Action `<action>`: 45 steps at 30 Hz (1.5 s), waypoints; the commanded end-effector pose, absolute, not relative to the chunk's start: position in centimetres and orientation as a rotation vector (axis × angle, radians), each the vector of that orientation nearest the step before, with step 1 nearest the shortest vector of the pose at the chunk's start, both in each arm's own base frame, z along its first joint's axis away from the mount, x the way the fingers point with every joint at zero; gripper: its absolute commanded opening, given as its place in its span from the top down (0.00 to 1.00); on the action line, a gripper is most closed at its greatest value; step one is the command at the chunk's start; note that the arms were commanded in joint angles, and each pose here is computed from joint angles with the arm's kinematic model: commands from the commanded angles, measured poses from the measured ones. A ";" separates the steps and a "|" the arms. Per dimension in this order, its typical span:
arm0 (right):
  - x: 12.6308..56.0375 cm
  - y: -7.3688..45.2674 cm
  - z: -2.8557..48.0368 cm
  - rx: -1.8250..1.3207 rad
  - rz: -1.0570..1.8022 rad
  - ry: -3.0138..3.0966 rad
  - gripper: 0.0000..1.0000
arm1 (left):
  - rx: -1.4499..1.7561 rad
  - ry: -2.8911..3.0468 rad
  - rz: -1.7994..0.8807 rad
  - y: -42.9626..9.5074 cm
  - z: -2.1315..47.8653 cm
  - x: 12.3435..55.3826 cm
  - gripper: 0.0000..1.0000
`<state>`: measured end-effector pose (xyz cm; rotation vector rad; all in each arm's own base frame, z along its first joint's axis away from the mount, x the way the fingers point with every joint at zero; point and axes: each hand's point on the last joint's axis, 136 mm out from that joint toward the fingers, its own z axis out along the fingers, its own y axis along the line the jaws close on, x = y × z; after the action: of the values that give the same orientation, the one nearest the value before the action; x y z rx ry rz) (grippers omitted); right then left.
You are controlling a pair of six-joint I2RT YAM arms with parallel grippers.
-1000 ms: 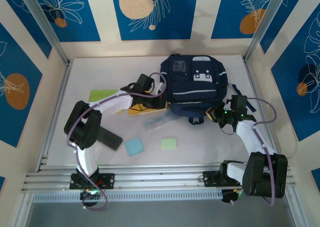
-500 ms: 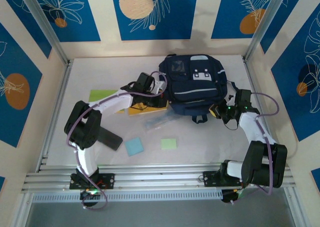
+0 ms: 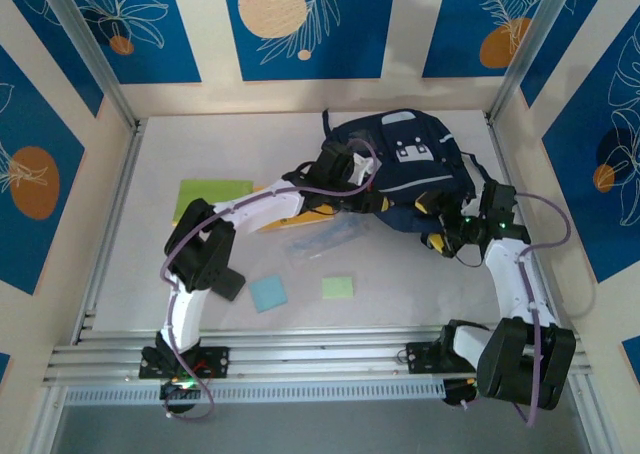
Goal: Pack the student bag
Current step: Unzip the student bag at the top-right of the table.
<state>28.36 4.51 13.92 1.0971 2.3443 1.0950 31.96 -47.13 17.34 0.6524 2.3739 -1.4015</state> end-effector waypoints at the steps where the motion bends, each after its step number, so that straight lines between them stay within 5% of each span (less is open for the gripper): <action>1: 28.4 5.3 11.7 1.240 1.198 2.321 0.01 | 0.707 2.250 -1.507 -48.6 21.0 31.1 1.00; 6: 29.3 3.7 9.1 1.292 1.029 2.313 0.07 | 0.696 2.285 -1.503 -47.9 19.9 30.1 1.00; 8: 29.7 2.7 8.8 1.278 0.954 2.294 0.30 | 0.703 2.308 -1.471 -47.4 19.1 30.0 1.00; 10: 29.9 1.9 8.8 1.273 0.912 2.275 0.71 | 0.703 2.346 -1.429 -46.7 18.0 30.1 1.00; 14: 30.2 1.3 9.7 1.226 0.876 2.268 1.00 | 0.667 2.424 -1.326 -44.5 15.1 31.3 1.00; 20: 29.5 1.6 10.7 1.186 0.886 2.272 1.00 | 0.599 2.484 -0.877 -38.6 11.1 37.4 1.00; 27: 28.3 2.5 10.7 1.188 0.945 2.276 1.00 | 0.349 2.398 -0.682 -33.8 10.5 45.8 1.00; 42: 27.5 5.6 11.7 1.082 1.055 2.350 1.00 | 0.286 2.322 -0.730 -37.9 10.1 53.0 1.00; 45: 27.6 6.3 12.0 1.039 1.075 2.370 0.66 | 0.283 2.321 -0.739 -38.1 10.4 53.2 1.00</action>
<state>28.54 4.88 11.27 1.0949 2.3130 1.0095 50.16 -40.08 9.41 0.3875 2.3609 -0.8199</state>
